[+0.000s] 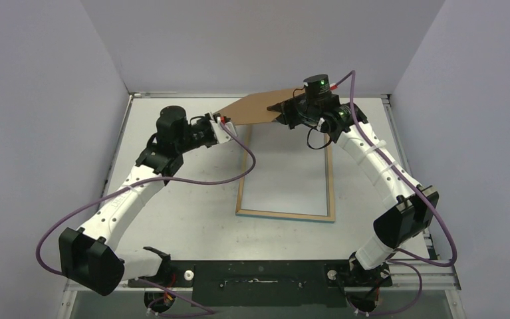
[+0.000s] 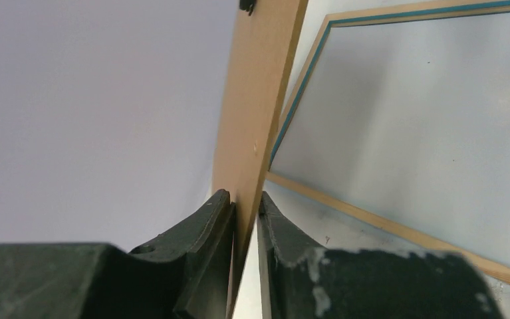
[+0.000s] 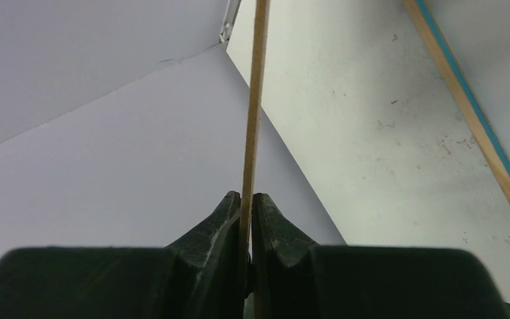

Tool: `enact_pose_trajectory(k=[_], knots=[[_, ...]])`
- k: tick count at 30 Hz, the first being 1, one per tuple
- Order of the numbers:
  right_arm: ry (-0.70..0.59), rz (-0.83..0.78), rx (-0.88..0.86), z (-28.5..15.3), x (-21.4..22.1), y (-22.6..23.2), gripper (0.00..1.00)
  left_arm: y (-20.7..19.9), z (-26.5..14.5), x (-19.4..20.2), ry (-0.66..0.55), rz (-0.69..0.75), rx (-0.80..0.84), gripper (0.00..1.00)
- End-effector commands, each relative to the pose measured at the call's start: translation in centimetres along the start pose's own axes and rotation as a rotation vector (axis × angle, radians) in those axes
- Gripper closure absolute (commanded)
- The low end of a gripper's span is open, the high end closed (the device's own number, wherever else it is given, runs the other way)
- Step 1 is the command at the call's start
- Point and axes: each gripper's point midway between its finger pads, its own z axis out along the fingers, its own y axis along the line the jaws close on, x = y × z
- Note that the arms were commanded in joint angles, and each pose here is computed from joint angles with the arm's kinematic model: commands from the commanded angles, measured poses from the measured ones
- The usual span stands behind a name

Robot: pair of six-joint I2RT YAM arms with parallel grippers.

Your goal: Put the photo into the frame

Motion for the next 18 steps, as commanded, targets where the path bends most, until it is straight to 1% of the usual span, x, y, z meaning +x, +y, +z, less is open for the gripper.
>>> enact_pose_trajectory(k=[1, 6, 8, 10, 12, 13, 15, 17, 18], knots=[[0.11, -0.014, -0.247, -4.1, 3.1, 6.2, 1.0, -0.3, 1.0, -0.2, 0.044, 0.03, 0.018, 0.8], [0.114, -0.011, -0.241, -4.1, 3.1, 6.0, 1.0, -0.6, 1.3, -0.1, 0.044, 0.028, 0.028, 0.8], [0.113, -0.013, -0.24, -4.2, 3.1, 5.9, 1.0, -0.7, 1.3, -0.1, 0.047, 0.025, 0.035, 0.88], [0.116, -0.016, -0.242, -4.3, 3.2, 5.9, 1.0, -0.8, 1.3, 0.0, 0.053, 0.028, 0.037, 1.0], [0.125, -0.027, -0.256, -4.4, 3.4, 6.1, 1.0, -0.7, 1.2, -0.1, 0.054, 0.027, 0.034, 1.0], [0.13, -0.039, -0.268, -4.5, 3.4, 6.3, 0.94, -0.5, 1.1, -0.2, 0.052, 0.024, 0.028, 1.0], [0.132, -0.052, -0.302, -4.9, 3.6, 6.8, 0.78, 0.3, 1.0, -0.6, 0.06, 0.001, -0.008, 1.0], [0.143, -0.054, -0.348, -5.4, 3.7, 7.4, 0.56, 1.6, 0.8, -1.0, 0.066, -0.033, -0.06, 1.0], [0.147, -0.045, -0.371, -5.6, 3.7, 7.6, 0.48, 2.1, 0.8, -1.2, 0.065, -0.044, -0.081, 1.0]])
